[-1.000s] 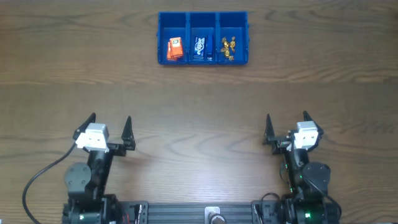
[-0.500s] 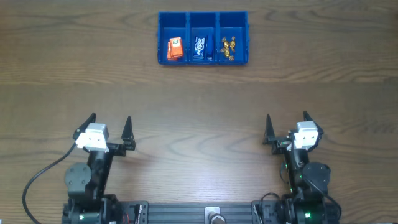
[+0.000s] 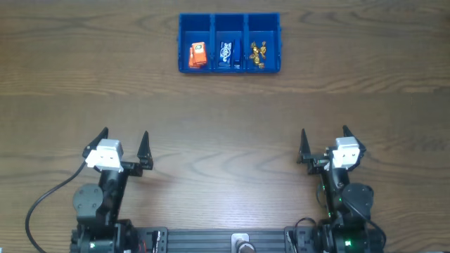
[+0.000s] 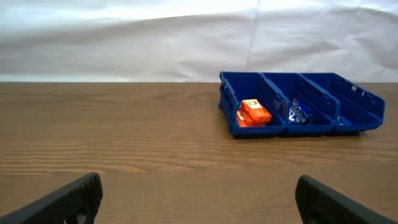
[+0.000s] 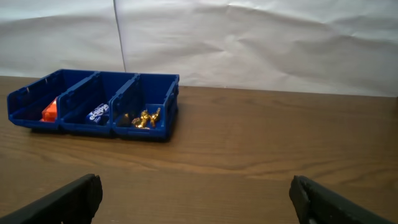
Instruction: Sort Candies Into Trays
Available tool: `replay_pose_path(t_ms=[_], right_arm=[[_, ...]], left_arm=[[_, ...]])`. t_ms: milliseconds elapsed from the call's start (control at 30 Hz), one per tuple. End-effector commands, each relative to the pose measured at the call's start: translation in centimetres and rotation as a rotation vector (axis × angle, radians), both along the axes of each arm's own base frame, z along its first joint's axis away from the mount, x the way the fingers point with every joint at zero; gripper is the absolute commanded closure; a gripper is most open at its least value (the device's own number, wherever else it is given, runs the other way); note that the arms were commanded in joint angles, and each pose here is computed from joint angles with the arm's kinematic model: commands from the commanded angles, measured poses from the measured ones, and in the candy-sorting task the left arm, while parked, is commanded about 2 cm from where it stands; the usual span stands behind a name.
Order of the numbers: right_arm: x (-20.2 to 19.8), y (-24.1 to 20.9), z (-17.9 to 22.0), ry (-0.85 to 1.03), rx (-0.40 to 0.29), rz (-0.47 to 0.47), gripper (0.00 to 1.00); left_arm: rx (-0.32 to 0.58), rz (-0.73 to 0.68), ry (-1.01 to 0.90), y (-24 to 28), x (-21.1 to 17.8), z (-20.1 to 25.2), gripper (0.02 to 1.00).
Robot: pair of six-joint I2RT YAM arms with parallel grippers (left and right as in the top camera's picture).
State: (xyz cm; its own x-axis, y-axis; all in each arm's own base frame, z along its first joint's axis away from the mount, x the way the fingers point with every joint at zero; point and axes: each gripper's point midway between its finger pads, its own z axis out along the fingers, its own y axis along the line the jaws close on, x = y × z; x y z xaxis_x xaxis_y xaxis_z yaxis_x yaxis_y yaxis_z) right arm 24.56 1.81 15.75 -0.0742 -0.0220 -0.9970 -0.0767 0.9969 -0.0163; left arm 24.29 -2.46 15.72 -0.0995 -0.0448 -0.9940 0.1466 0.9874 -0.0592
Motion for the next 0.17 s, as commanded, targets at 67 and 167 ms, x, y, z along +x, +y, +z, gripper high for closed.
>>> replay_pose_path(t_ms=[67,167], right_arm=[[-0.02,-0.30,-0.08,0.000,-0.015,-0.015,0.003],[-0.02,-0.29,-0.08,0.000,-0.015,-0.014,0.005]], left_arm=[[0.001,-0.004,0.046,-0.01,-0.05,-1.64,0.020],[0.001,-0.004,0.046,-0.01,-0.05,-1.64,0.020]])
